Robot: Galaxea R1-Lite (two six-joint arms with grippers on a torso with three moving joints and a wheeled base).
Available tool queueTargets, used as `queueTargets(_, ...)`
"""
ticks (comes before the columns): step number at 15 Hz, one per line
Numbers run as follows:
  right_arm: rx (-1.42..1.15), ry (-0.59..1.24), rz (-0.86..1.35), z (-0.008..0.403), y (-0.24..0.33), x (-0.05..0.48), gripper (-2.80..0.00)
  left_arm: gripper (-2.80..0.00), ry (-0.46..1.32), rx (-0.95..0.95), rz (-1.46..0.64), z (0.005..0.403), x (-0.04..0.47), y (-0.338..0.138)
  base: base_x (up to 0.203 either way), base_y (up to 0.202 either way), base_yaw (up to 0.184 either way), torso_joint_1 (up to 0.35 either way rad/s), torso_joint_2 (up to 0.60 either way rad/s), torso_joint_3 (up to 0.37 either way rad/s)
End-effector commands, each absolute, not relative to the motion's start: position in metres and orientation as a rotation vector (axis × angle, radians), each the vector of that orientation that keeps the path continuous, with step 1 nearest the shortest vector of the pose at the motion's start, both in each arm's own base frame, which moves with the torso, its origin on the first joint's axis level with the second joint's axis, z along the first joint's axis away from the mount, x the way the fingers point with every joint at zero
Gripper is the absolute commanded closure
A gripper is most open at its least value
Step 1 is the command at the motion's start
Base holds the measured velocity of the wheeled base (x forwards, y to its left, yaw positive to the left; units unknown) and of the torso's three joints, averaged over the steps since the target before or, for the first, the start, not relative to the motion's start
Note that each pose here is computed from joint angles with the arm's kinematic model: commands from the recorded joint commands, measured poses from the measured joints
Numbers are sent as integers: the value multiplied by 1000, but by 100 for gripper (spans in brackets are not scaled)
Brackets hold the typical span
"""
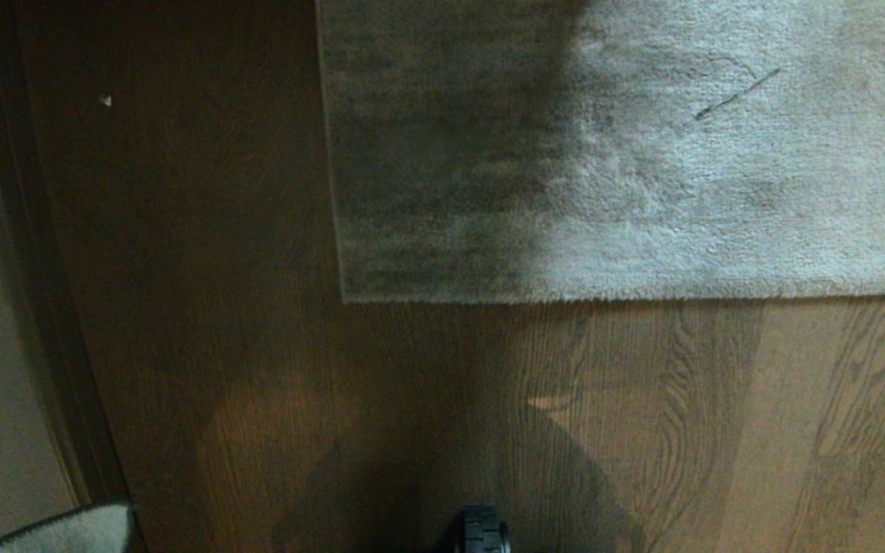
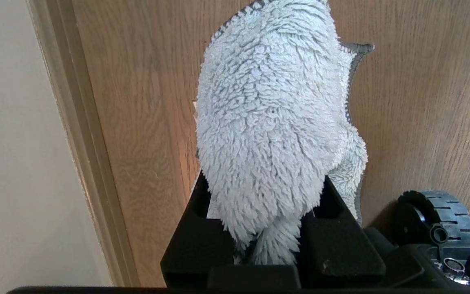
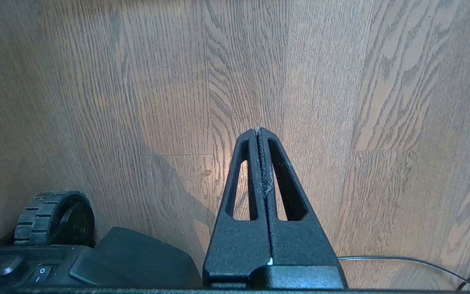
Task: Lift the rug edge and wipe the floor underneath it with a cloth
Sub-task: Put down the rag
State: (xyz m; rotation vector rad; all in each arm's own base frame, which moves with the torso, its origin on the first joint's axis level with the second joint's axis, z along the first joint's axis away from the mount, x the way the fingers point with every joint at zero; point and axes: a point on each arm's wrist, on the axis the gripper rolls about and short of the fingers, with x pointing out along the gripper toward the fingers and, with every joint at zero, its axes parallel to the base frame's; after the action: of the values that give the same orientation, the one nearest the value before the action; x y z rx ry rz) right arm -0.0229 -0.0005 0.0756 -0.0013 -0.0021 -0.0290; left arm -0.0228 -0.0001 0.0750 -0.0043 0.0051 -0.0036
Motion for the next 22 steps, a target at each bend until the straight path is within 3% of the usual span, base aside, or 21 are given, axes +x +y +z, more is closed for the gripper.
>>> queueTargets(1,-2,0,-28,76,0,-23,0,0,5,-5,-5,75,-23,0,0,0,0,0,0,0)
queueTargets(13,-2,0,-28,76,0,-23,0,0,15,-6,-16,81,-24,0,0,0,0,0,0,0)
queueTargets(18,-2,0,-31,76,0,-23,0,0,199,-8,-66,106,-9,-1,0,0,0,0,0,0)
queueTargets(22,-2,0,-29,76,-1,-23,0,0,327,-2,-140,127,32,-4,0,0,0,0,0,0)
